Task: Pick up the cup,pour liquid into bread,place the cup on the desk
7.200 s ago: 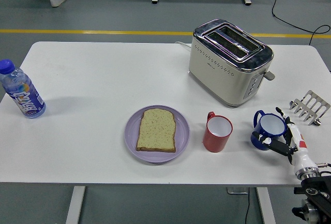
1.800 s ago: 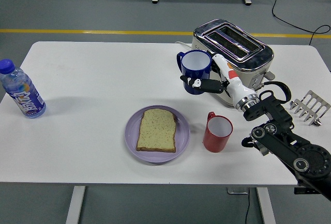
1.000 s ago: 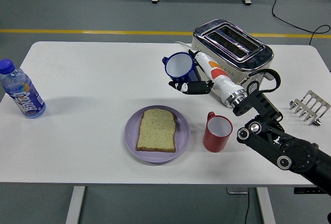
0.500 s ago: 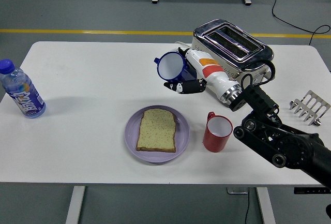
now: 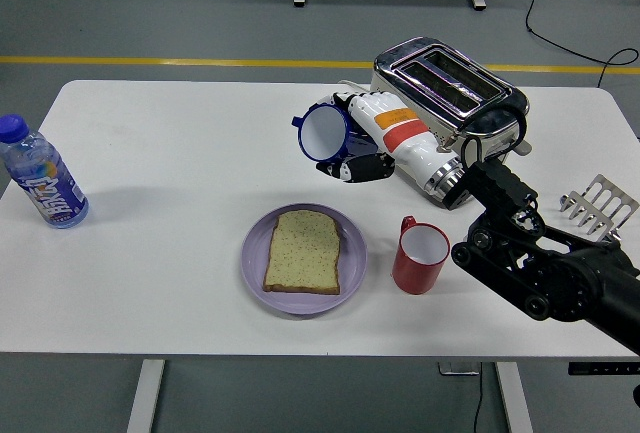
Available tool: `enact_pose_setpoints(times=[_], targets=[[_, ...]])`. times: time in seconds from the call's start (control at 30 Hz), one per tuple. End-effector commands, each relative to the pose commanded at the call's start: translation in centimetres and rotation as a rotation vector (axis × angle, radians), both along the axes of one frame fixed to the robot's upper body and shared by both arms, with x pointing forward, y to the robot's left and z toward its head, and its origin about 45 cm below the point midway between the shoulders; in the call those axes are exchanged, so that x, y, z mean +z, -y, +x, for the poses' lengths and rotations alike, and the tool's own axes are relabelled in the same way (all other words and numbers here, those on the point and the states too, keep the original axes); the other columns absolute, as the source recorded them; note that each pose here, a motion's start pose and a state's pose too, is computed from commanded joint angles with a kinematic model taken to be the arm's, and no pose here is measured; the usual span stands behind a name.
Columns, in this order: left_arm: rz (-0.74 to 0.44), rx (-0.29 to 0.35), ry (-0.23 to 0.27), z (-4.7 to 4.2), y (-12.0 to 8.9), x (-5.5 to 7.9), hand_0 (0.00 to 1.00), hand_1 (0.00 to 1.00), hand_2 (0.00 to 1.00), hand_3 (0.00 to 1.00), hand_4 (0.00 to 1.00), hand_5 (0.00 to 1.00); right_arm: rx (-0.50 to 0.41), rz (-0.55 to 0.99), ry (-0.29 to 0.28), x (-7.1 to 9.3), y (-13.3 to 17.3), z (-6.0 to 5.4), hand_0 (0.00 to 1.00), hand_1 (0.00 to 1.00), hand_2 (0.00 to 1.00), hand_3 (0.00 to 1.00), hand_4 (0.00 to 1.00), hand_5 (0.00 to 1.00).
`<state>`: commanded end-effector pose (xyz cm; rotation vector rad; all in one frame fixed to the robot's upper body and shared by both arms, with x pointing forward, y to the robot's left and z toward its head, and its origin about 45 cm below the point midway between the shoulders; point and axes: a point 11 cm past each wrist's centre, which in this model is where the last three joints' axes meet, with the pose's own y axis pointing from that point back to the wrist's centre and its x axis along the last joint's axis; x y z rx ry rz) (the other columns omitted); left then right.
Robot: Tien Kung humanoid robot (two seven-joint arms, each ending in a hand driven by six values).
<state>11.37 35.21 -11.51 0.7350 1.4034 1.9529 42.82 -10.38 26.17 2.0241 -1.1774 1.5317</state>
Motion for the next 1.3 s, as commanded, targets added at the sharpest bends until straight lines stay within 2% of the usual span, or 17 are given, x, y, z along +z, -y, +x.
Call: enact_pose_setpoints(times=[0.27, 0.5, 0.67, 0.97, 1.3], targets=[[0.001, -0.003, -0.002, 0.01, 0.0, 0.0, 0.69, 0.756, 0.773, 0.611, 0.396, 0.998, 0.006, -0.067, 0.086, 0.7, 0.5, 0.4, 0.357, 0.351, 0.503, 0.538, 0.721, 0.002], [0.001, -0.006, -0.004, 0.01, 0.0, 0.0, 0.69, 0.756, 0.773, 0.611, 0.396, 0.998, 0.013, -0.117, 0.116, 0.9, 1.3, 0.7, 0.385, 0.362, 0.504, 0.538, 0.716, 0.002], [0.001, -0.008, -0.007, -0.03, 0.0, 0.0, 0.69, 0.756, 0.773, 0.611, 0.396, 0.998, 0.038, -0.166, 0.169, 1.3, 1.4, 0.7, 0.385, 0.362, 0.504, 0.538, 0.716, 0.002], [0.0, -0.006, -0.008, -0.08, 0.1, 0.0, 0.69, 0.756, 0.773, 0.611, 0.396, 0.998, 0.11, -0.272, 0.288, 2.2, 0.9, 0.1, 0.395, 0.365, 0.506, 0.538, 0.704, 0.002], [-0.003, -0.003, -0.008, -0.2, 0.2, -0.1, 0.69, 0.756, 0.773, 0.611, 0.396, 0.998, 0.18, -0.341, 0.355, 2.8, -0.6, -0.9, 0.414, 0.371, 0.507, 0.538, 0.695, 0.002]])
